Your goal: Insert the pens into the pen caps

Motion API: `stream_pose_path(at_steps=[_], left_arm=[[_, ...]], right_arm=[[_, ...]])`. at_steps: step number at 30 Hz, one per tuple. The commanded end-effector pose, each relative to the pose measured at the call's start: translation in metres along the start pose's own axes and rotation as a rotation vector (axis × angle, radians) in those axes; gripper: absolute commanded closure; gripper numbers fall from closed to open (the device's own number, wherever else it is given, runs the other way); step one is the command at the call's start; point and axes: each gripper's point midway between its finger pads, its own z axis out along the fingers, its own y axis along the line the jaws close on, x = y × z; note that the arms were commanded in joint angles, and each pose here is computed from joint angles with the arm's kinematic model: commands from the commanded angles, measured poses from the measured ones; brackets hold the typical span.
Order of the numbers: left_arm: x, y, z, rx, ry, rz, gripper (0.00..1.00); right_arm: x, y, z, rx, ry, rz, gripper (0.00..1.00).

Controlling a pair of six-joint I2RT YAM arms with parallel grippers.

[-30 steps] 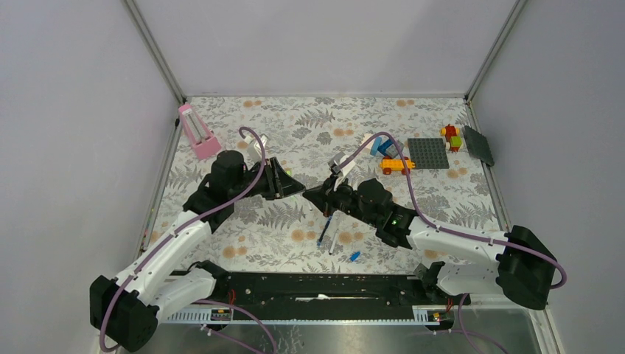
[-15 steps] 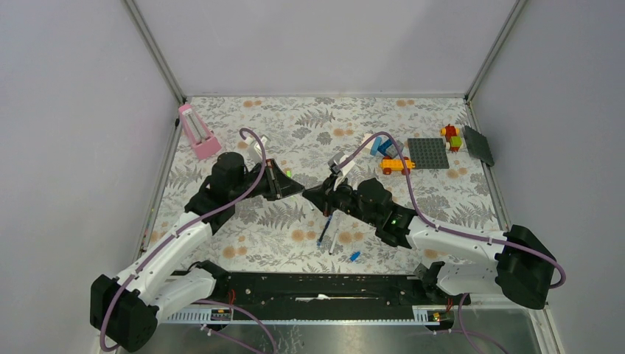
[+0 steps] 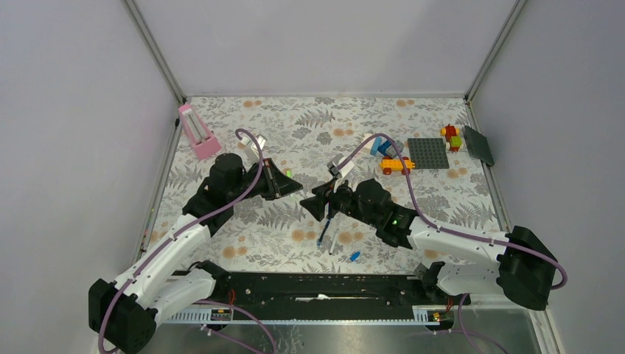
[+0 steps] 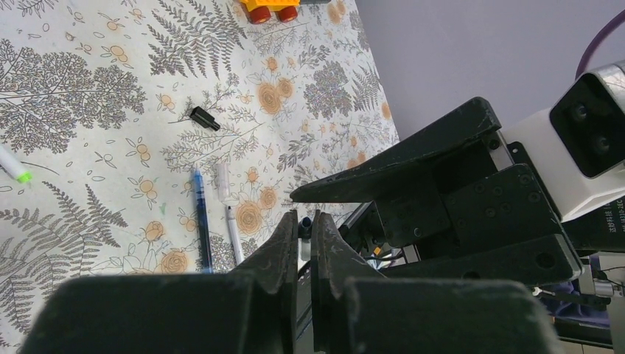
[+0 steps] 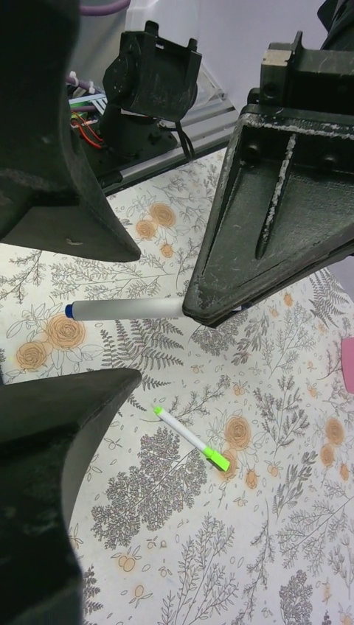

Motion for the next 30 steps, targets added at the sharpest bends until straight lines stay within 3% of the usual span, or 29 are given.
stream_pose_path(at_steps=[1,7,19,22,24,28,30], left_arm=[[-0.017,-0.015,-0.004,0.032,-0.063,0.034,1.00],[-0.016,-0.016,-0.007,0.035,-0.065,0.037,1.00],[-0.015,-0.016,-0.009,0.037,-0.075,0.031,1.00],[-0.014,-0.014,-0.008,0.034,-0.073,0.028,1.00],[-0.013,-0.013,-0.008,0.032,-0.073,0.026,1.00],[-0.013,-0.012,-0.009,0.023,-0.077,0.025,1.00],[-0.013,-0.009,-0.009,0.008,-0.076,0.028,0.88]], right_arm=[[-0.022,0.007,0.003,-0.015,-0.048,-0.001,0.40],[-0.020,0.003,0.012,0.005,-0.034,0.009,0.44],[-0.016,0.007,0.018,-0.011,-0.013,0.017,0.70],[-0.016,0.007,0.018,-0.013,-0.015,0.017,0.84],[-0.017,0.007,0.018,-0.014,-0.018,0.019,0.99],[-0.017,0.004,0.017,0.000,-0.028,0.020,1.00],[-0.018,-0.005,0.015,0.048,-0.044,0.024,1.00]])
